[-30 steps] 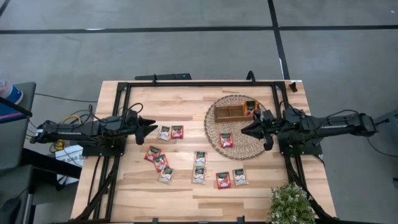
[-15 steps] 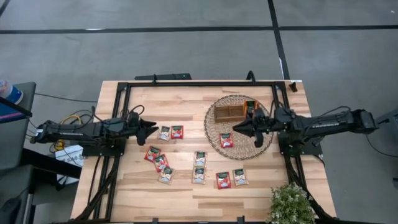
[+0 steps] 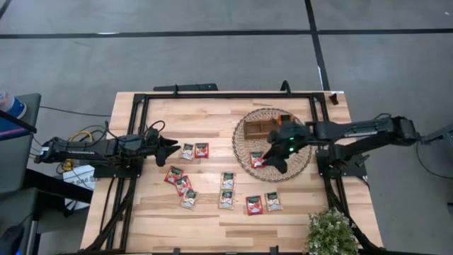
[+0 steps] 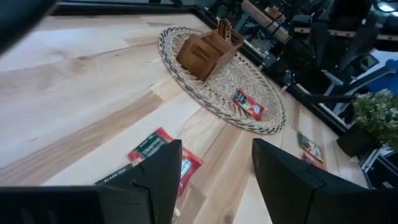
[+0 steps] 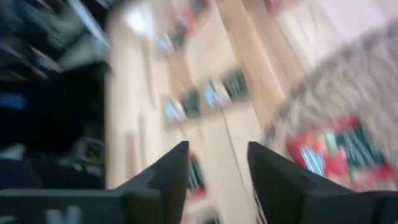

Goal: Pick & Place Tea
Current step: Put the red tea pack into the middle compartment of the brown organizer

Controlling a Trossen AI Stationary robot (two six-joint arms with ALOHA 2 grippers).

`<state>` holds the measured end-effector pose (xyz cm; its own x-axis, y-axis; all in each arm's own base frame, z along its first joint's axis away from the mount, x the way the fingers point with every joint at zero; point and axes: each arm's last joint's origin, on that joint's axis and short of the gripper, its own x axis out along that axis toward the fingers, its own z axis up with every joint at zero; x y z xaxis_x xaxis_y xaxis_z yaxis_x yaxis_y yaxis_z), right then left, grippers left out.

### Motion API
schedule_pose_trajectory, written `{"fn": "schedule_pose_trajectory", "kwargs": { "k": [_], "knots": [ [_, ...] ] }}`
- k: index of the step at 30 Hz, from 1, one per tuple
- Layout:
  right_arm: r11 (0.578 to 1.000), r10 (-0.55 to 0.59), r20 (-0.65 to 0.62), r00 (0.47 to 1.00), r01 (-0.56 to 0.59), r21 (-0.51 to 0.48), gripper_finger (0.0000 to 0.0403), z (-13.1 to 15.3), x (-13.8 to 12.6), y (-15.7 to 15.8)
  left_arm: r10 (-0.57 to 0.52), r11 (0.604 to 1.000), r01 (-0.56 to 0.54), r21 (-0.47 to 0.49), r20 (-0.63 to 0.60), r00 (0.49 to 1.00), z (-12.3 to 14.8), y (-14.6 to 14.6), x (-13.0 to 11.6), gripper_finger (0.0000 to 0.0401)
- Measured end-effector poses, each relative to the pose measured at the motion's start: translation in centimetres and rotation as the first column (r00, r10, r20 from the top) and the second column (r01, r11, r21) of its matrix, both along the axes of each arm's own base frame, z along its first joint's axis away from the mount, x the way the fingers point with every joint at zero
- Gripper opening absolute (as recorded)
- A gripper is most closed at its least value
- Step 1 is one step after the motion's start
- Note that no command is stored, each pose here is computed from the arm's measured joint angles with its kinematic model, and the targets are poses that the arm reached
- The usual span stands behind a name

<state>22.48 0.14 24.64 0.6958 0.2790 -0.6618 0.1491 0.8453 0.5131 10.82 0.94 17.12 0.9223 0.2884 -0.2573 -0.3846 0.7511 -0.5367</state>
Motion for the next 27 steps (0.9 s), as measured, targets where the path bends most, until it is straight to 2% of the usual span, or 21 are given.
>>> {"fn": "schedule_pose_trajectory", "kwargs": {
  "k": [3,7,13,17,27],
  "knots": [
    [0.995,-0.088,-0.155,0.984,0.092,0.022,0.0200,-0.9,1.6,-0.4,-0.002,1.000,0.002,0.000,-0.006,1.000,-0.1,0.0,0.0,0.0188],
    [0.954,-0.233,-0.337,0.912,0.282,0.103,0.0234,-3.0,3.6,-1.5,-0.003,1.000,0.003,0.002,-0.007,1.000,-0.1,0.0,0.0,0.0188],
    [0.903,-0.264,-0.494,0.829,0.392,0.175,0.0246,-5.8,5.7,-2.7,-0.027,1.000,0.027,0.014,-0.016,1.000,-0.1,-0.1,0.0,0.0188],
    [0.887,-0.279,-0.538,0.795,0.428,0.172,0.0245,-6.7,6.2,-3.0,-0.038,0.999,0.038,0.010,-0.032,0.999,-0.2,-0.1,0.0,0.0188],
    [0.873,-0.345,-0.529,0.775,0.472,0.121,0.0244,-6.5,6.1,-3.2,-0.044,0.999,0.044,0.007,-0.059,0.997,-0.5,-0.1,-0.1,0.0188]
  ]
}}
